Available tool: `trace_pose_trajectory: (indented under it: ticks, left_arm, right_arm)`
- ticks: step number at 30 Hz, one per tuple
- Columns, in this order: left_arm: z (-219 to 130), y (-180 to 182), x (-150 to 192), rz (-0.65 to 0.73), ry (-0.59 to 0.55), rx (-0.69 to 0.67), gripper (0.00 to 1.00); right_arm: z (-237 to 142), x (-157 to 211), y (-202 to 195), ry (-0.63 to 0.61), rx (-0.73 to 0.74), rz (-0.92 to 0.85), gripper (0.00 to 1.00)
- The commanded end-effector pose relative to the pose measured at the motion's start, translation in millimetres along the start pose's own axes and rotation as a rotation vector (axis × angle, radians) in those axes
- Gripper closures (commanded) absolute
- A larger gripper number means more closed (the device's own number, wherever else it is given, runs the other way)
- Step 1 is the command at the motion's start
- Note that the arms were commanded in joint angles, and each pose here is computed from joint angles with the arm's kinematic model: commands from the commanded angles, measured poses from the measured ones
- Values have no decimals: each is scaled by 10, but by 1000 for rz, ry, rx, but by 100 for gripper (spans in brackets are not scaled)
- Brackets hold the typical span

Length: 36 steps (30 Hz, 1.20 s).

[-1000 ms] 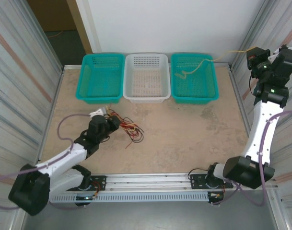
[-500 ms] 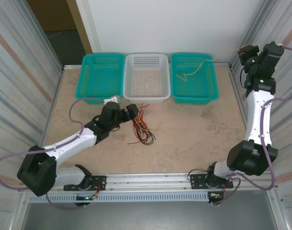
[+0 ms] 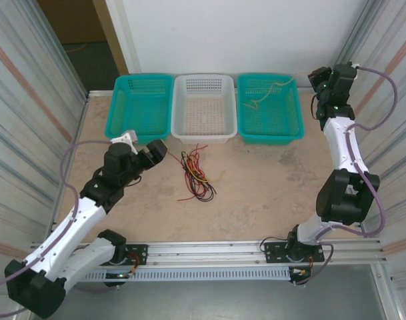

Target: Untangle the cables

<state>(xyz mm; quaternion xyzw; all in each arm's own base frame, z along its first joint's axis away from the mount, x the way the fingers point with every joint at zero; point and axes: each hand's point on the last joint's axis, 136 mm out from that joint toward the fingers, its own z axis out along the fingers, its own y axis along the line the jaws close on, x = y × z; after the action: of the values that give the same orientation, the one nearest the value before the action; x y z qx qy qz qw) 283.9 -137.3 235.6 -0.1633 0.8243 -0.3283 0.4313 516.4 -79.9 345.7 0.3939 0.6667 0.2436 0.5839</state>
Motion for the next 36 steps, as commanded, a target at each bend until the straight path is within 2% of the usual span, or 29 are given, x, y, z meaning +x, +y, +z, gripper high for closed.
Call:
trace_pose_trajectory:
  ticks: [1, 6, 7, 8, 12, 13, 19, 20, 22, 27, 36]
  left_arm:
    - [-27, 156, 158, -19, 50, -37, 13]
    - [-16, 84, 213, -18, 93, -7, 13]
    - [-16, 68, 218, -19, 101, -1, 13]
    - [-15, 56, 218, -18, 104, 2, 13]
    - [-9, 31, 218, -10, 113, 7, 13]
    - [-2, 37, 227, -10, 117, 4, 13]
    - [49, 66, 242, -11, 125, -11, 14]
    - [55, 74, 239, -11, 124, -16, 14]
    - [77, 81, 224, -12, 120, -21, 14]
    - [155, 99, 227, -14, 139, -36, 15]
    - [234, 159, 279, -26, 194, -85, 19]
  right_arm:
    - [10, 72, -132, -29, 7, 14, 100]
    - [-81, 312, -430, 37, 57, 41, 100]
    - [-111, 359, -496, 59, 81, 44, 97]
    - [-149, 377, -553, 71, 101, 45, 93]
    - [-339, 417, -810, 86, 171, 56, 62]
    - [-382, 436, -871, 96, 185, 62, 57]
    - [-615, 502, -1078, 172, 249, 33, 45]
    - [-655, 492, -1071, 175, 251, 20, 36]
    - [-747, 500, -1083, 201, 277, -18, 27]
    - [-959, 519, -1147, 254, 339, -79, 24]
    - [-1545, 283, -1185, 234, 432, -212, 17]
